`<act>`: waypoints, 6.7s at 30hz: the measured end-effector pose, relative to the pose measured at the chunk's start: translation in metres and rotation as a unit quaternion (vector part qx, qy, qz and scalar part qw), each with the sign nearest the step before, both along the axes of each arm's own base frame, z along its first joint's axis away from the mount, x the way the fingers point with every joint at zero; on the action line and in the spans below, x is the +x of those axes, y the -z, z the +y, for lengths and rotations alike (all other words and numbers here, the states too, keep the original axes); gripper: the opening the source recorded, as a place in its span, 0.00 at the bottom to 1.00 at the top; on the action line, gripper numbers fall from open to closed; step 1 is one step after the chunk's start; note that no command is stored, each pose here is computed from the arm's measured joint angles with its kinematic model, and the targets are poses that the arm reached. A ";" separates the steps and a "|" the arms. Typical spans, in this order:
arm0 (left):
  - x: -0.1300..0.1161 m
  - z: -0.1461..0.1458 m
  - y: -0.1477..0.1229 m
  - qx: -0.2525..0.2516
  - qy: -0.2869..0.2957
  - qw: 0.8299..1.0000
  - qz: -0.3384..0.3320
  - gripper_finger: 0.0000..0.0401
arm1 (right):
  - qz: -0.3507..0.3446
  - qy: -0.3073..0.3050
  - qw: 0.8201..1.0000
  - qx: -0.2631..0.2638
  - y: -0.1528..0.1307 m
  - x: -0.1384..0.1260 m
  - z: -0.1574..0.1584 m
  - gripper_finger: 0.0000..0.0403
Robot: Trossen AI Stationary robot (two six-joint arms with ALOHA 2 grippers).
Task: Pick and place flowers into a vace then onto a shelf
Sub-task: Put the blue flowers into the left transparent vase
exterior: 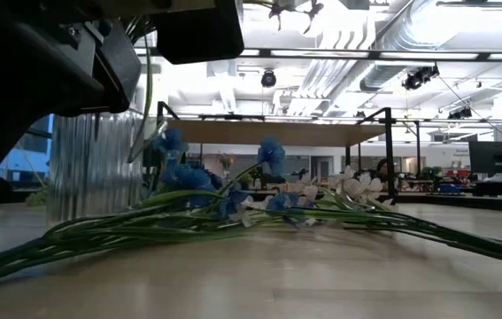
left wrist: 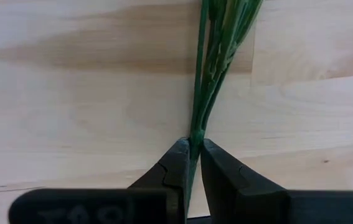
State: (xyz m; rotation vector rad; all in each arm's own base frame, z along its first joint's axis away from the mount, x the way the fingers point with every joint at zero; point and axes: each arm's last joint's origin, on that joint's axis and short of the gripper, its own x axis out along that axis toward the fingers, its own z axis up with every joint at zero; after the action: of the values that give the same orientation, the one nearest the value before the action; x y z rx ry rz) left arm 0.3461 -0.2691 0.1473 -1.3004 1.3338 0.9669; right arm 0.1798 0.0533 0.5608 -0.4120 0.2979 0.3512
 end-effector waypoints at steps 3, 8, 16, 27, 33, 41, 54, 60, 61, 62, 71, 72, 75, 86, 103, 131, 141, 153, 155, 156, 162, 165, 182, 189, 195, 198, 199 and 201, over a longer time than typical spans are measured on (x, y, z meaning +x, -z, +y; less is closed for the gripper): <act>0.000 0.000 0.000 0.000 0.000 1.000 0.000 0.19 | 0.000 0.000 1.000 0.000 0.000 0.000 0.000 0.00; 0.000 0.000 0.000 0.001 0.000 1.000 0.000 0.13 | 0.000 0.000 1.000 0.000 0.000 0.000 0.000 0.00; -0.001 0.000 0.000 0.000 0.004 1.000 0.001 0.07 | 0.000 0.000 1.000 0.000 0.000 0.000 0.000 0.00; 0.000 -0.001 0.000 0.000 0.004 1.000 -0.004 0.07 | 0.000 0.000 1.000 0.000 0.000 0.000 0.000 0.00; 0.002 -0.002 -0.007 0.005 0.011 1.000 -0.010 0.06 | 0.000 -0.001 1.000 -0.001 0.000 0.000 0.000 0.00; 0.005 -0.001 -0.025 0.046 0.010 0.999 -0.011 0.06 | -0.001 -0.002 1.000 -0.005 0.000 0.000 0.000 0.00; 0.006 -0.001 -0.031 0.056 0.015 0.998 -0.027 0.10 | -0.001 -0.002 1.000 -0.005 0.000 0.000 0.000 0.00; 0.006 0.001 -0.032 0.082 0.012 0.996 -0.038 0.17 | -0.001 -0.001 1.000 -0.004 0.000 0.000 0.000 0.00; 0.006 0.001 -0.032 0.083 0.014 0.996 -0.036 0.17 | -0.001 -0.001 1.000 -0.004 0.000 0.000 0.000 0.00; 0.006 0.001 -0.032 0.084 0.016 0.996 -0.036 0.17 | -0.001 -0.002 1.000 -0.004 0.000 0.000 0.000 0.00; 0.006 0.003 -0.031 0.108 0.000 0.993 -0.052 0.19 | -0.001 -0.002 1.000 -0.004 0.000 0.000 0.000 0.00; 0.007 0.003 -0.031 0.111 -0.005 0.992 -0.057 0.20 | -0.001 -0.001 1.000 -0.004 0.000 0.000 0.000 0.00; 0.007 0.004 -0.031 0.115 -0.008 0.992 -0.058 0.25 | -0.001 -0.001 1.000 -0.003 0.000 0.000 0.000 0.00; 0.006 0.005 -0.031 0.121 -0.003 0.991 -0.054 0.40 | -0.001 -0.002 1.000 -0.003 0.000 0.000 0.000 0.00; 0.010 0.001 -0.003 0.137 0.010 0.990 -0.033 0.42 | 0.002 -0.015 1.000 0.006 0.000 0.000 0.001 0.00; 0.015 -0.003 -0.005 0.123 0.025 0.991 -0.055 0.07 | 0.003 -0.015 1.000 0.007 0.000 0.000 0.001 0.00; 0.020 -0.008 -0.031 0.113 0.075 0.989 -0.053 0.07 | 0.002 -0.015 1.000 0.007 0.000 0.000 0.001 0.00; 0.011 -0.014 -0.072 0.115 0.089 0.989 -0.034 0.07 | 0.003 -0.015 1.000 0.007 0.000 0.000 0.001 0.00; 0.008 -0.016 -0.079 0.117 0.090 0.989 -0.031 0.07 | 0.003 -0.015 1.000 0.007 0.000 0.000 0.001 0.00; 0.007 -0.016 -0.082 0.117 0.087 0.989 -0.031 0.07 | 0.002 -0.015 1.000 0.007 0.000 0.000 0.001 0.00; 0.006 -0.018 -0.089 0.109 0.077 0.991 -0.034 0.07 | 0.003 -0.015 1.000 0.007 0.000 0.000 0.001 0.00; 0.006 -0.019 -0.089 0.086 0.086 0.992 -0.023 0.07 | 0.003 -0.015 1.000 0.007 0.000 0.000 0.001 0.00; -0.003 -0.027 -0.090 0.006 0.095 0.994 0.045 0.06 | 0.002 -0.015 1.000 0.007 0.000 0.000 0.001 0.00; 0.000 -0.028 -0.090 0.019 0.099 0.995 0.018 0.06 | 0.002 -0.015 1.000 0.006 0.000 0.000 0.001 0.00; 0.004 -0.026 -0.090 0.039 0.093 0.995 -0.010 0.06 | 0.002 -0.015 1.000 0.006 0.000 0.000 0.001 0.00; 0.004 -0.027 -0.090 0.052 0.091 0.994 -0.024 0.06 | 0.003 -0.015 1.000 0.006 0.000 0.000 0.001 0.00; 0.004 -0.027 -0.090 0.055 0.091 0.994 -0.028 0.06 | 0.003 -0.015 1.000 0.006 0.000 0.000 0.001 0.00; 0.006 -0.028 -0.090 0.051 0.090 0.994 -0.036 0.06 | 0.003 -0.015 1.000 0.006 0.000 0.000 0.001 0.00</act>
State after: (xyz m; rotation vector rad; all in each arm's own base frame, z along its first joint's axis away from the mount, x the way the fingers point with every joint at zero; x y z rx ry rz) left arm 0.3519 -0.2974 0.2375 -1.1080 1.3056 0.8450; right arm 0.1797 0.0543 0.5607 -0.4034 0.2947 0.3836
